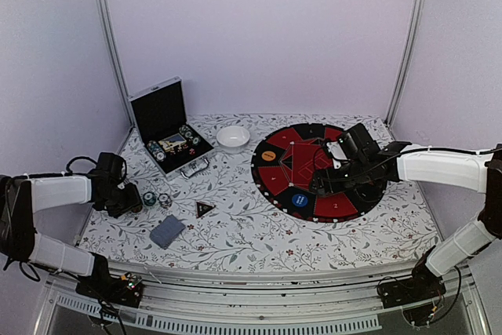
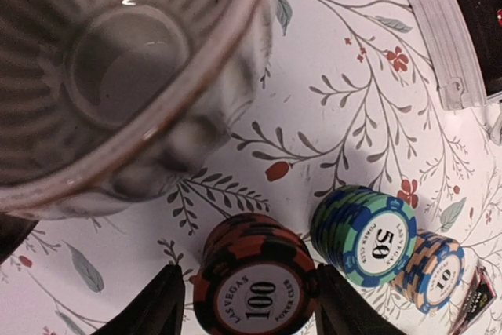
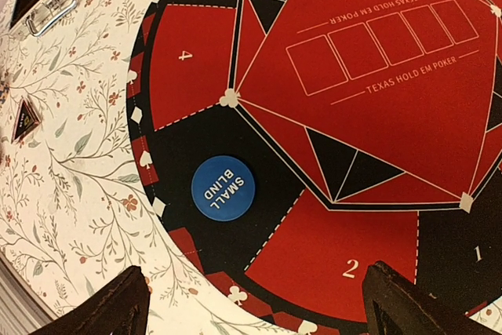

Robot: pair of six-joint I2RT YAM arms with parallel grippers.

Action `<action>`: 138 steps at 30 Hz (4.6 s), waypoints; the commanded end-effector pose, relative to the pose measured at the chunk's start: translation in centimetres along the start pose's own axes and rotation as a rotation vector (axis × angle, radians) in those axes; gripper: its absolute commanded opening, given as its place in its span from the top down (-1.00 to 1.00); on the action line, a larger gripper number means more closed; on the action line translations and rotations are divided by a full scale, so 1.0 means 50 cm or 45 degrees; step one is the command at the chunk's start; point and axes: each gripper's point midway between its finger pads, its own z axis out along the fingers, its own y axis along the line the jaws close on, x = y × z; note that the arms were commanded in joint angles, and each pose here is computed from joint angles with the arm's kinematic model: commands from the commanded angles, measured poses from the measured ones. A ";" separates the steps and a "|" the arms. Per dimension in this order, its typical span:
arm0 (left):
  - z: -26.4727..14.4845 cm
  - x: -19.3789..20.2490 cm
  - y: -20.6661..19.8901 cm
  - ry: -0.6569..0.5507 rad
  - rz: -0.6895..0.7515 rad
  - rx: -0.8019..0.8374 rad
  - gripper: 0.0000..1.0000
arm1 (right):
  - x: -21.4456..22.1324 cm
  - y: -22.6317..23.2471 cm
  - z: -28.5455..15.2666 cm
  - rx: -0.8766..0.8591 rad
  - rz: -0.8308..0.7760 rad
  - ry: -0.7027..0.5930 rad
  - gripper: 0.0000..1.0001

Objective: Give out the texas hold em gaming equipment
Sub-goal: Pick up the poker chip from the pile of poker chips, then place the poker chip in the small blind area.

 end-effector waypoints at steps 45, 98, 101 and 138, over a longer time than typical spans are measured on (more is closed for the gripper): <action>-0.040 -0.054 -0.014 -0.106 0.100 0.007 1.00 | -0.004 0.017 -0.003 -0.043 -0.005 0.001 -0.93; -0.248 0.080 -0.687 0.018 1.402 0.828 1.00 | -0.112 -0.042 -0.123 -0.067 0.157 -0.256 -0.98; -0.213 0.104 -0.737 0.052 1.466 0.855 1.00 | -0.108 -0.045 -0.124 -0.058 0.163 -0.249 -0.98; 0.018 0.394 -0.826 0.391 2.050 0.801 1.00 | -0.054 -0.068 -0.122 -0.011 0.216 -0.196 -0.98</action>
